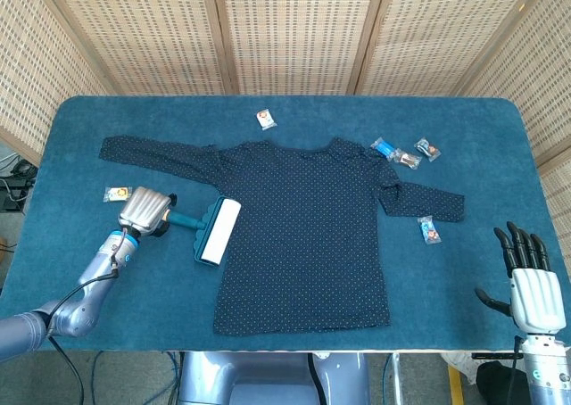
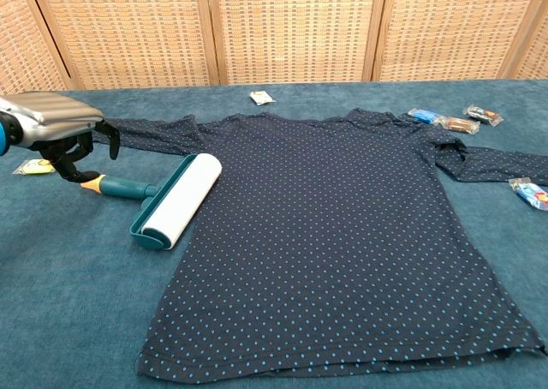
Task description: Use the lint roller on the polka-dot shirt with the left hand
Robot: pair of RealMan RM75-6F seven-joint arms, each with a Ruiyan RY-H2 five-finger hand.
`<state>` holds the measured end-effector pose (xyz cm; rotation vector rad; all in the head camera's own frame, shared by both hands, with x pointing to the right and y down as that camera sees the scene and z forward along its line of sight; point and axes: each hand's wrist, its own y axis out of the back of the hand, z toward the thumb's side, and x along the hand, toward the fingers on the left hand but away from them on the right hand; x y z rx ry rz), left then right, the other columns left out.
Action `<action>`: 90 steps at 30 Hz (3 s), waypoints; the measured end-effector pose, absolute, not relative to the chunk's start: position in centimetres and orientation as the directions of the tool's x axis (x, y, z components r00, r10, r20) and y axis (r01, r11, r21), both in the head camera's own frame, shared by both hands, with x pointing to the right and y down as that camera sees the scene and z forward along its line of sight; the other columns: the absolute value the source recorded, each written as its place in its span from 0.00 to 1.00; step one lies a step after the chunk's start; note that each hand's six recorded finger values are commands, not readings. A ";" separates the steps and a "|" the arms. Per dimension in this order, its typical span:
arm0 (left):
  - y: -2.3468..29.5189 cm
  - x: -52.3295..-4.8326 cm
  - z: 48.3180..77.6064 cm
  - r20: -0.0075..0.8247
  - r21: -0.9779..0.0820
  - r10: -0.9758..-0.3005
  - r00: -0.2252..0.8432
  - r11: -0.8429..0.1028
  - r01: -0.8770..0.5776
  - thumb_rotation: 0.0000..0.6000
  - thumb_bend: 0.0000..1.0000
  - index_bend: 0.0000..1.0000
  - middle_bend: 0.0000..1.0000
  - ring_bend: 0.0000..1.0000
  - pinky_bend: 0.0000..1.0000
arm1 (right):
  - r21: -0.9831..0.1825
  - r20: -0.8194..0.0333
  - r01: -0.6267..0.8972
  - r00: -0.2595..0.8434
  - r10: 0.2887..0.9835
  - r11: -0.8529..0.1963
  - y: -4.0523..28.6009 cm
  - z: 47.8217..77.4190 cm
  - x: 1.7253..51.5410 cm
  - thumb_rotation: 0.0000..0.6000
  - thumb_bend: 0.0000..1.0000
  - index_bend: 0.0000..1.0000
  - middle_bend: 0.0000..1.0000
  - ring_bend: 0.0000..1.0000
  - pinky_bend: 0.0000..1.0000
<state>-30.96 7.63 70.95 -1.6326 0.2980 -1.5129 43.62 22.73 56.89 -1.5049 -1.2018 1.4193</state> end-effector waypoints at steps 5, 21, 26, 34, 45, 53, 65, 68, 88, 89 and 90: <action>7.6 -30.3 71.3 0.688 -0.716 -0.685 0.238 -0.587 0.377 1.00 0.30 0.37 0.82 0.73 0.72 | -0.945 -0.303 0.145 -0.050 0.952 -0.293 22.7 56.9 43.7 1.00 0.13 0.01 0.00 0.00 0.00; 7.8 -29.0 73.0 0.705 -0.696 -0.669 0.236 -0.588 0.411 1.00 0.30 0.41 0.82 0.73 0.72 | -0.947 -0.296 0.148 -0.054 0.954 -0.285 22.7 56.7 43.9 1.00 0.12 0.01 0.00 0.00 0.00; 7.5 -28.7 73.5 0.706 -0.691 -0.669 0.230 -0.583 0.427 1.00 0.30 0.41 0.82 0.73 0.72 | -0.947 -0.296 0.150 -0.061 0.953 -0.284 22.6 56.7 44.1 1.00 0.12 0.01 0.00 0.00 0.00; 7.7 -28.0 74.4 0.719 -0.676 -0.655 0.233 -0.580 0.455 1.00 0.30 0.45 0.82 0.73 0.72 | -0.948 -0.294 0.150 -0.066 0.954 -0.282 22.6 56.8 44.3 1.00 0.12 0.01 0.00 0.00 0.00; 8.3 -27.8 75.5 0.735 -0.654 -0.641 0.221 -0.584 0.482 1.00 0.30 0.47 0.82 0.73 0.72 | -0.950 -0.283 0.155 -0.062 0.957 -0.271 22.5 56.5 44.3 1.00 0.12 0.01 0.00 0.00 0.00; 9.0 -27.5 76.1 0.741 -0.647 -0.634 0.221 -0.586 0.489 1.00 0.91 0.75 0.83 0.74 0.72 | -0.952 -0.273 0.159 -0.054 0.961 -0.261 22.6 56.2 44.1 1.00 0.12 0.02 0.00 0.00 0.00; 8.0 -27.4 72.9 0.724 -0.672 -0.647 0.240 -0.582 0.459 1.00 1.00 0.85 0.84 0.74 0.72 | -0.952 -0.266 0.170 -0.044 0.963 -0.255 22.6 55.9 43.9 1.00 0.12 0.03 0.00 0.00 0.00; 7.4 -27.5 71.7 0.724 -0.669 -0.648 0.234 -0.580 0.464 1.00 1.00 0.85 0.84 0.74 0.72 | -0.952 -0.263 0.175 -0.042 0.964 -0.252 22.6 55.8 43.9 1.00 0.12 0.03 0.00 0.00 0.00; 4.5 -25.8 66.8 0.781 -0.481 -0.624 0.029 -0.571 0.665 1.00 1.00 0.86 0.84 0.74 0.72 | -0.943 -0.263 0.218 -0.031 0.964 -0.250 22.6 55.2 43.9 1.00 0.12 0.03 0.00 0.00 0.00; 4.3 -25.6 66.7 0.782 -0.472 -0.623 0.019 -0.571 0.672 1.00 1.00 0.86 0.84 0.74 0.72 | -0.943 -0.264 0.221 -0.031 0.964 -0.251 22.6 55.2 43.9 1.00 0.12 0.03 0.00 0.00 0.00; 4.2 -25.4 66.6 0.782 -0.464 -0.623 0.009 -0.572 0.677 1.00 1.00 0.86 0.84 0.74 0.72 | -0.942 -0.264 0.224 -0.031 0.964 -0.251 22.6 55.2 44.0 1.00 0.12 0.03 0.00 0.00 0.00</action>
